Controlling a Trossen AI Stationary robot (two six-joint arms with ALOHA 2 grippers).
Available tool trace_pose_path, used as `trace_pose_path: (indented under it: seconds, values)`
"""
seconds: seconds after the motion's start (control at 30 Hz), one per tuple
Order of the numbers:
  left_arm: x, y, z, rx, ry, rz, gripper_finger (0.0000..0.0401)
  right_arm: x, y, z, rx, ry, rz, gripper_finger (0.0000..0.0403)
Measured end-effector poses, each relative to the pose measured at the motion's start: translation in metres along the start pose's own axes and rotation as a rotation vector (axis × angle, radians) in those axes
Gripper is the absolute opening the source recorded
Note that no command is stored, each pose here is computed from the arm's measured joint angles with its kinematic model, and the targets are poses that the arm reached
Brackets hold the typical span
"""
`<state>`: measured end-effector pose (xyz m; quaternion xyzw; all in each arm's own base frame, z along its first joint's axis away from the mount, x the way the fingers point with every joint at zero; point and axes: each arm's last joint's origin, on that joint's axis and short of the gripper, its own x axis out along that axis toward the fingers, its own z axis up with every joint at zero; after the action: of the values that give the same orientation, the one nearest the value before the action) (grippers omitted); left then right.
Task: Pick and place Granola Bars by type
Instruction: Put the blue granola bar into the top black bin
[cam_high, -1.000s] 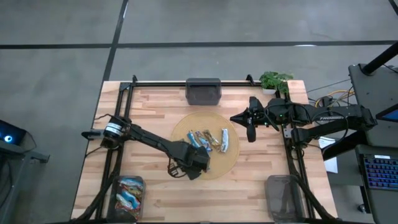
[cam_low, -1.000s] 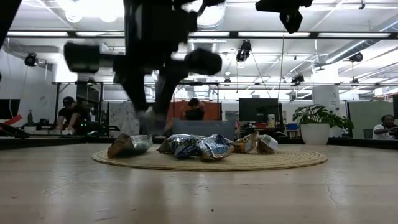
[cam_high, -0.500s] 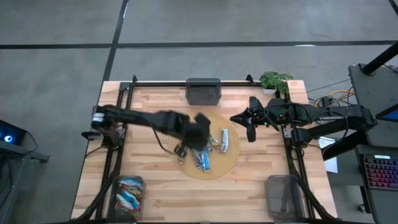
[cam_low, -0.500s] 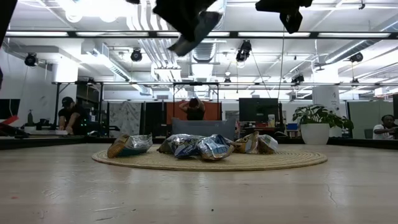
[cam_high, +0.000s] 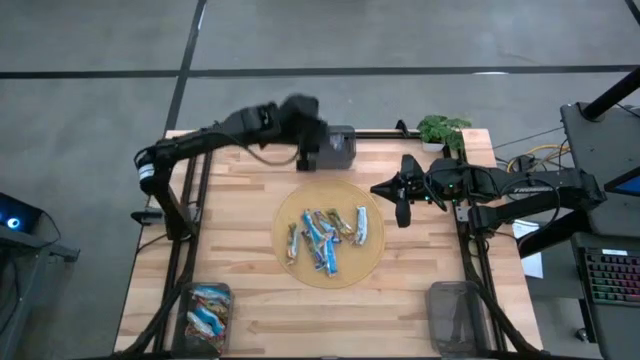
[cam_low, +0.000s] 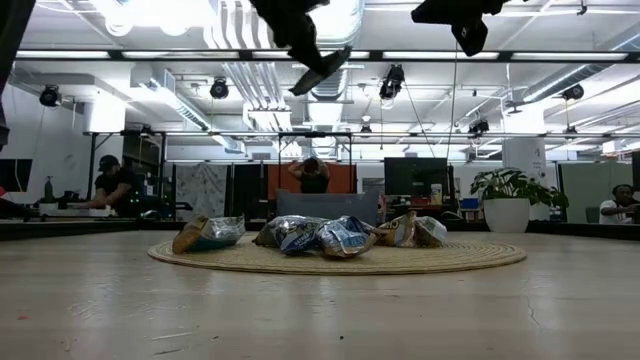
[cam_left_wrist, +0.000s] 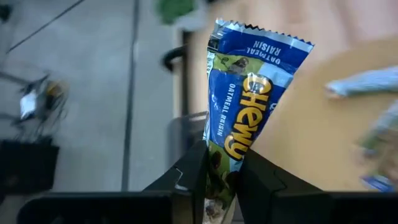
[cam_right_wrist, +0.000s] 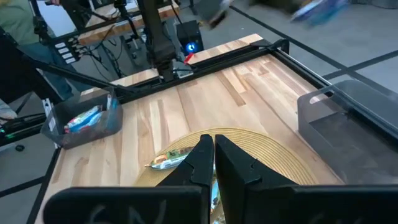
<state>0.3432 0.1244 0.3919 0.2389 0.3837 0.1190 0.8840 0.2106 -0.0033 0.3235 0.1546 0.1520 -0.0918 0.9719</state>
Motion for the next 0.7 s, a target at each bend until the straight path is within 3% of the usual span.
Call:
trace_pose_path:
  seconds: [0.17, 0.3, 0.7]
  values:
    - [0.019, 0.036, -0.019, -0.131, -0.027, 0.065, 0.0055, 0.000, 0.000, 0.000, 0.002, 0.001, 0.000, 0.0009]
    - [0.041, 0.051, -0.034, -0.234, -0.040, 0.048, 0.0055, 0.000, 0.000, 0.000, 0.002, 0.000, -0.004, 0.0009]
    - [0.120, 0.044, -0.065, -0.268, 0.050, 0.000, 0.0055, 0.000, -0.001, 0.000, 0.002, -0.006, -0.026, 0.0009]
